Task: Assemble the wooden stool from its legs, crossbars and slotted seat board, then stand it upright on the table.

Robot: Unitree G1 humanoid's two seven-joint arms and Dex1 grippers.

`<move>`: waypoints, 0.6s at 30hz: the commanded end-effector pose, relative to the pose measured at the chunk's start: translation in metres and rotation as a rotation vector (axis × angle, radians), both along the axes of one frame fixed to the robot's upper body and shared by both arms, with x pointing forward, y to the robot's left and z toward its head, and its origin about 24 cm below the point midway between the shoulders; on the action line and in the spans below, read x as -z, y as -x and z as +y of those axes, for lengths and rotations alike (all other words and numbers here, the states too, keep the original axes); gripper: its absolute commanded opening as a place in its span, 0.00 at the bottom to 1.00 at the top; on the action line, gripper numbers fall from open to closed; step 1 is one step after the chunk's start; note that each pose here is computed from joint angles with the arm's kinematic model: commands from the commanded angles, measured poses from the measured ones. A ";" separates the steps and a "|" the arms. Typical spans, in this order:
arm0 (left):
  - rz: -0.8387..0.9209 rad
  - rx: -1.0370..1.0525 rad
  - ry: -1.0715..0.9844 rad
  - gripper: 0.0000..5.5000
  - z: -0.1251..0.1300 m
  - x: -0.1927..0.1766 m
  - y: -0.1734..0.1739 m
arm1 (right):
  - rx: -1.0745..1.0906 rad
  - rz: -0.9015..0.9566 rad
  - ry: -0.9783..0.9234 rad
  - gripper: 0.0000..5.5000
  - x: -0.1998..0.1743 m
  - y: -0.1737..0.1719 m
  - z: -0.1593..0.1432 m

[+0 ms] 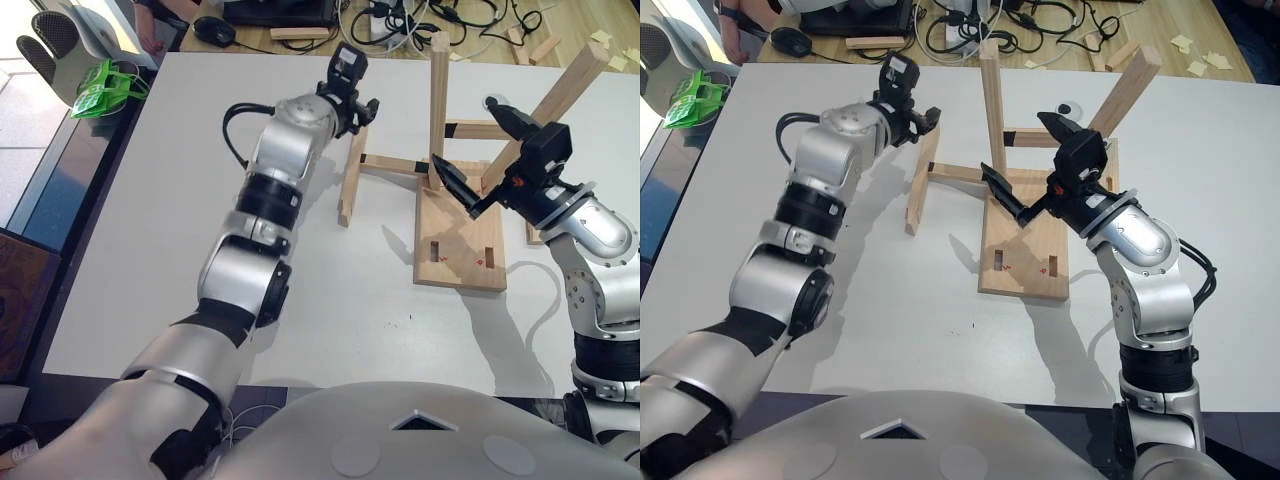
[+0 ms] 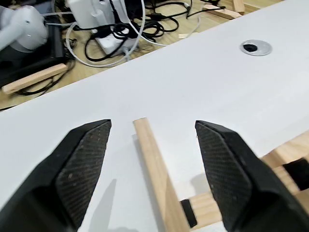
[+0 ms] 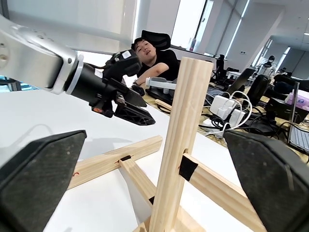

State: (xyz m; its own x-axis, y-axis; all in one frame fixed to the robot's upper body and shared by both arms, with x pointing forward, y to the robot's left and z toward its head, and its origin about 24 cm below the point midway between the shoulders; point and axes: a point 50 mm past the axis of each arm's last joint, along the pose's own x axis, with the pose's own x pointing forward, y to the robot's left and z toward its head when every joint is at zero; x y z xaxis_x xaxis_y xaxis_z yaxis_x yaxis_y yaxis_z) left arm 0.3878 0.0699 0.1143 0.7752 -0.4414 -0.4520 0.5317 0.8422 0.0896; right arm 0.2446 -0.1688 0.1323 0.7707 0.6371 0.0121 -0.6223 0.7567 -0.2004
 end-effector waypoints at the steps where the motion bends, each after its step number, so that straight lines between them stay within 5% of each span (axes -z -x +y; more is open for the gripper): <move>1: 0.101 0.041 -0.024 0.59 0.003 -0.001 -0.011 | 0.007 -0.013 0.007 0.98 0.003 0.001 0.004; 18: 0.171 -0.054 -0.204 0.59 0.024 0.048 -0.001 | -0.079 -0.003 0.041 0.98 0.006 0.001 0.013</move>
State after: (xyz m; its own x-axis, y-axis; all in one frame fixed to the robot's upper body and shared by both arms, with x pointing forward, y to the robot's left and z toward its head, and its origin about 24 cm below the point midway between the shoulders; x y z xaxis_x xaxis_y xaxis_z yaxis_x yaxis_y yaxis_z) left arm 0.3891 0.0863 0.0705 0.6936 -0.3189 -0.6460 0.5321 0.8313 0.1609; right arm 0.2436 -0.1573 0.1260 0.7326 0.6807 -0.0027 -0.6652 0.7151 -0.2148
